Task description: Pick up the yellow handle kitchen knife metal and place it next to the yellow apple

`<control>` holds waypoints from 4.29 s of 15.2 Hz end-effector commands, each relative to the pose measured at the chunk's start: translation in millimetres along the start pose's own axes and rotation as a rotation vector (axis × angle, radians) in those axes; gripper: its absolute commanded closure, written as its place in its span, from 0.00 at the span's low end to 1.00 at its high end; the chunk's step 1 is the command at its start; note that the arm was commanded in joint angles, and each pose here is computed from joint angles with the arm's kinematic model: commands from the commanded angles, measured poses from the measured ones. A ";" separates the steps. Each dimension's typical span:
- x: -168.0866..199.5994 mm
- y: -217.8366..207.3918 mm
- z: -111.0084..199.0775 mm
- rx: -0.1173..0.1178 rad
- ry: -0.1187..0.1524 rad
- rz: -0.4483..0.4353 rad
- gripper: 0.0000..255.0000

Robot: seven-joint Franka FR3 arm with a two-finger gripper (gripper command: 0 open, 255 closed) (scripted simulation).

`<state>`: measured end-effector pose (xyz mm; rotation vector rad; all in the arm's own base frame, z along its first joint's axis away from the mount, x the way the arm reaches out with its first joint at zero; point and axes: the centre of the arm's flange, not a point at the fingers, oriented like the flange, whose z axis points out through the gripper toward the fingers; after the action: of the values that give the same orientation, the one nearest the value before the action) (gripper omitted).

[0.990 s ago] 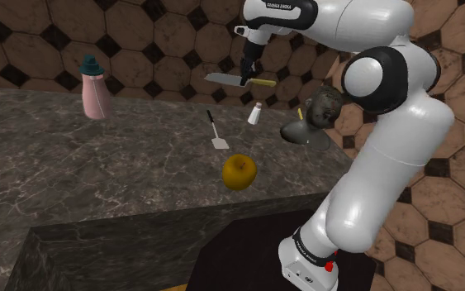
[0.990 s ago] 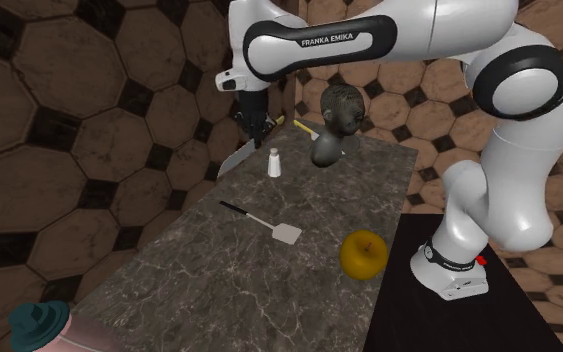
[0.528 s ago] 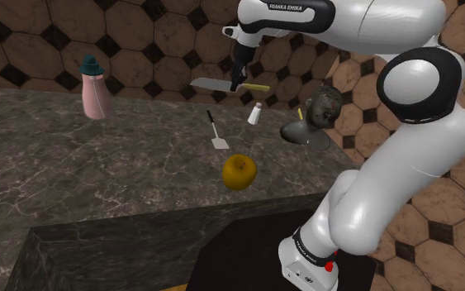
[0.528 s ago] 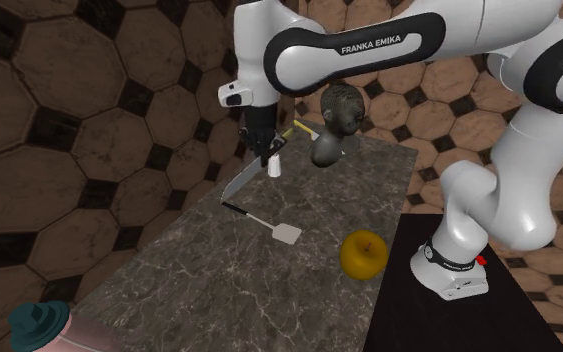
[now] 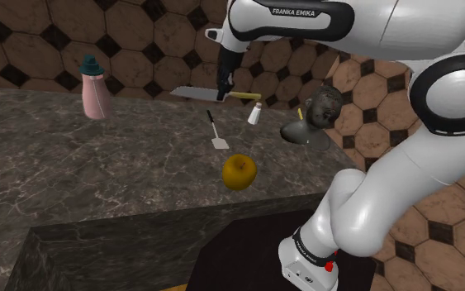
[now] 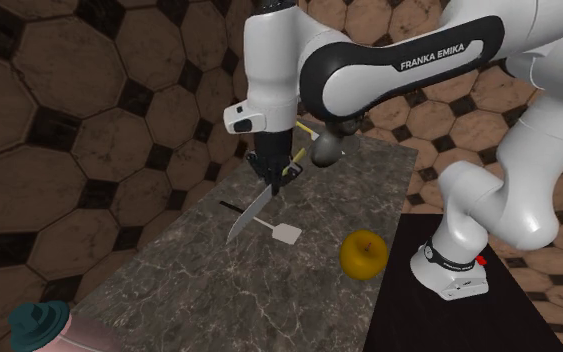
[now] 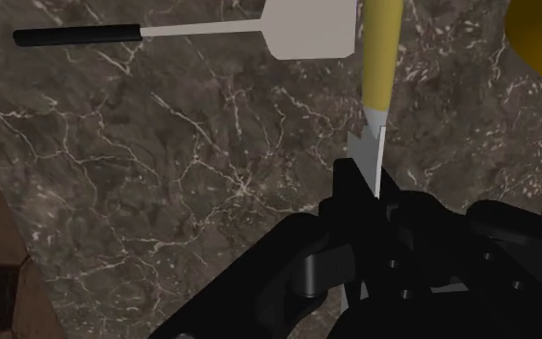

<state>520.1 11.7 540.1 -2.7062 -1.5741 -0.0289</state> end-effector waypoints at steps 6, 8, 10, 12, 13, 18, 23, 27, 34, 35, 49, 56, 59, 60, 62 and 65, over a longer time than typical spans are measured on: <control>65.4 -63.9 2.2 0.000 0.000 0.001 1.00; 83.9 -82.6 2.6 0.000 0.000 0.001 1.00; 102.5 -101.4 3.0 0.000 0.000 0.001 1.00; 121.0 -120.2 3.4 0.000 0.000 0.001 1.00; 130.3 -129.6 3.6 0.000 0.000 0.001 1.00; 173.3 -173.2 4.6 0.000 0.000 0.001 1.00; 172.8 -173.2 30.9 0.000 0.000 0.001 1.00; 172.3 -173.2 52.1 0.000 0.000 0.001 1.00; 171.5 -173.2 89.0 0.000 0.000 0.001 1.00; 171.4 -173.2 94.3 0.000 0.000 0.001 1.00; 169.8 -173.2 168.2 0.000 0.000 0.001 1.00; 169.4 -173.2 189.6 0.000 0.000 0.001 1.00; 169.4 -173.2 189.6 0.000 0.000 0.001 1.00; 169.4 -173.2 189.6 0.000 0.000 0.001 1.00; 169.4 -173.3 189.6 0.000 0.000 0.001 0.00; 169.4 -173.3 189.6 0.000 0.000 0.001 0.00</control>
<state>455.3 248.0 354.2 -2.7073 -1.5721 -0.0289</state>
